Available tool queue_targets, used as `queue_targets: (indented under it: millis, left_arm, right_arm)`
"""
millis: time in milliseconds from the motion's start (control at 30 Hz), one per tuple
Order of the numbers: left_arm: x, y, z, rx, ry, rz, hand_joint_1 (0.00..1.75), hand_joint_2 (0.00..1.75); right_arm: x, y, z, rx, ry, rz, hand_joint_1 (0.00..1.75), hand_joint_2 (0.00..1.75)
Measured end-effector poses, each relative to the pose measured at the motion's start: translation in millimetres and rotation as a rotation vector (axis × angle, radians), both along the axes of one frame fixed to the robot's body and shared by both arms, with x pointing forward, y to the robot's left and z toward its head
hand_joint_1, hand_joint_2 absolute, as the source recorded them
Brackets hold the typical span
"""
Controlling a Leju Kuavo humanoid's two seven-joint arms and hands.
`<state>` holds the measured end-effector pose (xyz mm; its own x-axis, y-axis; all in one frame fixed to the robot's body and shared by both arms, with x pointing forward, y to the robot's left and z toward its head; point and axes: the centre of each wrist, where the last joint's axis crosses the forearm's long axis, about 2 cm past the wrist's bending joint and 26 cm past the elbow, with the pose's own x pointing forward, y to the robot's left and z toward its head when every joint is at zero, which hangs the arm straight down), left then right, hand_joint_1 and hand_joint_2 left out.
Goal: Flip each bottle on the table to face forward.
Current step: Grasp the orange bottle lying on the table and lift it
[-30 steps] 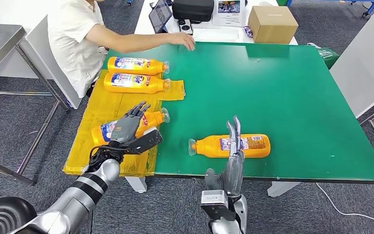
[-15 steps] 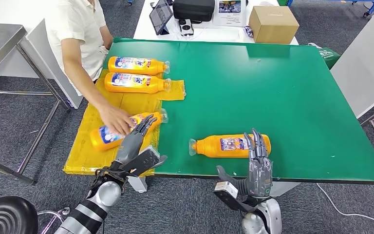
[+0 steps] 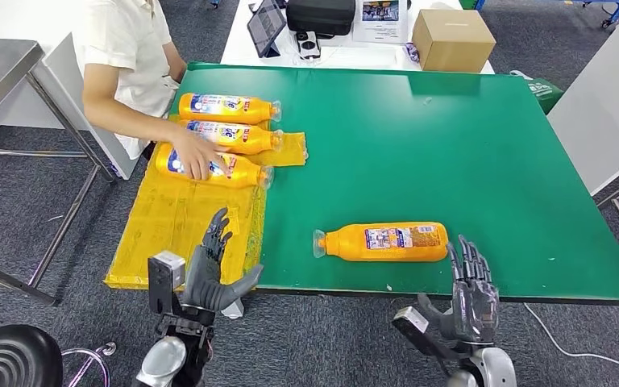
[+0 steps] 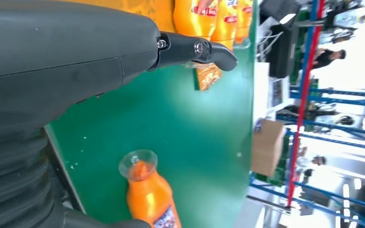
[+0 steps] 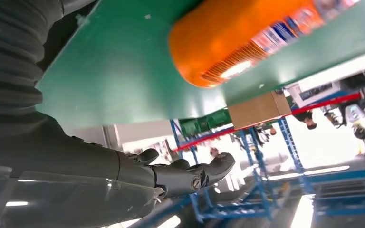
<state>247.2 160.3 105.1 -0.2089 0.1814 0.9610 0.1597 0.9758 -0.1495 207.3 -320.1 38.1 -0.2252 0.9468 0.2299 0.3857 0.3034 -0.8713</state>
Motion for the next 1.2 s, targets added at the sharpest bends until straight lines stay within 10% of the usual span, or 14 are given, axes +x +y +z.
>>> queue_targets:
  millis: [333, 667, 1200]
  left_arm:
    - [-2.3, -15, 9.1, -0.036, -0.039, -0.040, 0.00, 1.75]
    - [1.9, -23, 15.6, -0.061, -0.054, -0.072, 0.00, 1.75]
    - [8.3, -33, 18.7, -0.066, -0.064, -0.131, 0.00, 1.75]
  right_arm:
    - [38, -30, 6, -0.142, 0.075, -0.096, 0.00, 1.75]
    - [64, -25, 19, -0.297, 0.031, 0.045, 0.00, 1.75]
    - [92, -10, 1, -0.148, 0.208, 0.056, 0.00, 1.75]
